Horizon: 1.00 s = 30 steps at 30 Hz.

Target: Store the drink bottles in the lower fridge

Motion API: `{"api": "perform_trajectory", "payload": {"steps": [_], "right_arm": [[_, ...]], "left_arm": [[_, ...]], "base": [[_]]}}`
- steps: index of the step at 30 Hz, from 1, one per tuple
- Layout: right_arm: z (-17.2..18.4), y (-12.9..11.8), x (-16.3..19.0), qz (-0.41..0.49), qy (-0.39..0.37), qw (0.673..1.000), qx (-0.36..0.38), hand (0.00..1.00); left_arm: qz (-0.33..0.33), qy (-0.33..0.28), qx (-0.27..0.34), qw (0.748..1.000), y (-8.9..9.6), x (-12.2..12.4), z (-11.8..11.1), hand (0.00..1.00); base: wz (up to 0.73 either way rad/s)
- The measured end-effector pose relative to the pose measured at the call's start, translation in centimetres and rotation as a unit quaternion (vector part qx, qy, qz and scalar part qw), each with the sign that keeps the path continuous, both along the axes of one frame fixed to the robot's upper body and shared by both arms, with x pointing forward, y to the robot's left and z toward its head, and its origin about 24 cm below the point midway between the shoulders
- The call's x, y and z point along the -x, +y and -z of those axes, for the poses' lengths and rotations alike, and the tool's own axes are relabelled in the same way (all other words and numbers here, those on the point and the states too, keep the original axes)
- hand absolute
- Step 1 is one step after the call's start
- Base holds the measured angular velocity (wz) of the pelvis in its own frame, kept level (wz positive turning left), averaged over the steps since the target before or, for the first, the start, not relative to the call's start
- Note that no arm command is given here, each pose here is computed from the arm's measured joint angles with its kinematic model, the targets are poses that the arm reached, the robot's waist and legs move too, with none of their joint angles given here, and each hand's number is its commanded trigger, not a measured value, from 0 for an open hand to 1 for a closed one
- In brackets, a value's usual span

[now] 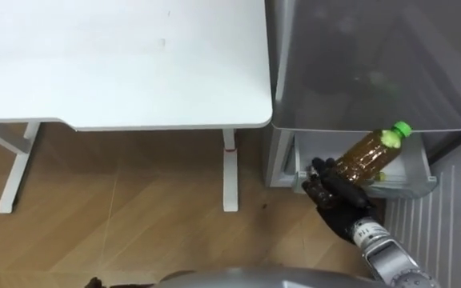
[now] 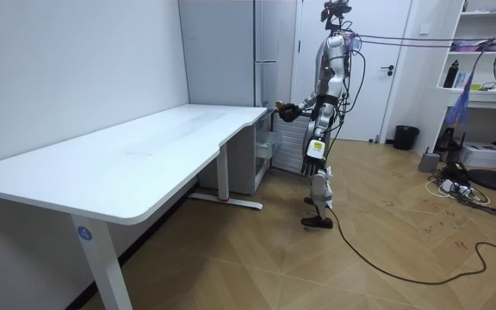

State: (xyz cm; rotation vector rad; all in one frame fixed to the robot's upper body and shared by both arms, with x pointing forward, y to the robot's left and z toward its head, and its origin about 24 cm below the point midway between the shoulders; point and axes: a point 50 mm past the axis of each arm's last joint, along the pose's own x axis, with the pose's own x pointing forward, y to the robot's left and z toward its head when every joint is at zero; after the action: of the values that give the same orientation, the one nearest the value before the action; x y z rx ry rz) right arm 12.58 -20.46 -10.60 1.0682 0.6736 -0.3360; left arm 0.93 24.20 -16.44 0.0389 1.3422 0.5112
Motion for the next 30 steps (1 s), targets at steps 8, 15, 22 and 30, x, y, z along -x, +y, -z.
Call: {"api": "perform_trajectory", "payload": {"steps": [8,15,22,30], "right_arm": [[0.2,-1.0,0.0,0.122,0.008,0.991,-0.061,1.0],[0.5,-1.2,-0.2,0.139,0.01,0.988,-0.06,1.0],[1.3,-1.8,-1.8,0.16,0.029,0.985,-0.053,1.0],[0.4,-2.2,-6.8,0.168,0.014,0.985,-0.041,1.0]], "left_arm": [[0.018,0.027,0.022,0.999,-0.6,1.5,0.2,0.0],[0.04,0.026,0.023,0.999,-0.7,1.1,0.2,0.0],[0.084,0.016,0.018,0.996,-0.9,-0.6,0.2,0.0],[0.108,-0.036,0.026,0.993,-0.9,-4.9,-0.1,0.0]], "base": [[-0.02],[0.0],[0.0],[0.01]]}}
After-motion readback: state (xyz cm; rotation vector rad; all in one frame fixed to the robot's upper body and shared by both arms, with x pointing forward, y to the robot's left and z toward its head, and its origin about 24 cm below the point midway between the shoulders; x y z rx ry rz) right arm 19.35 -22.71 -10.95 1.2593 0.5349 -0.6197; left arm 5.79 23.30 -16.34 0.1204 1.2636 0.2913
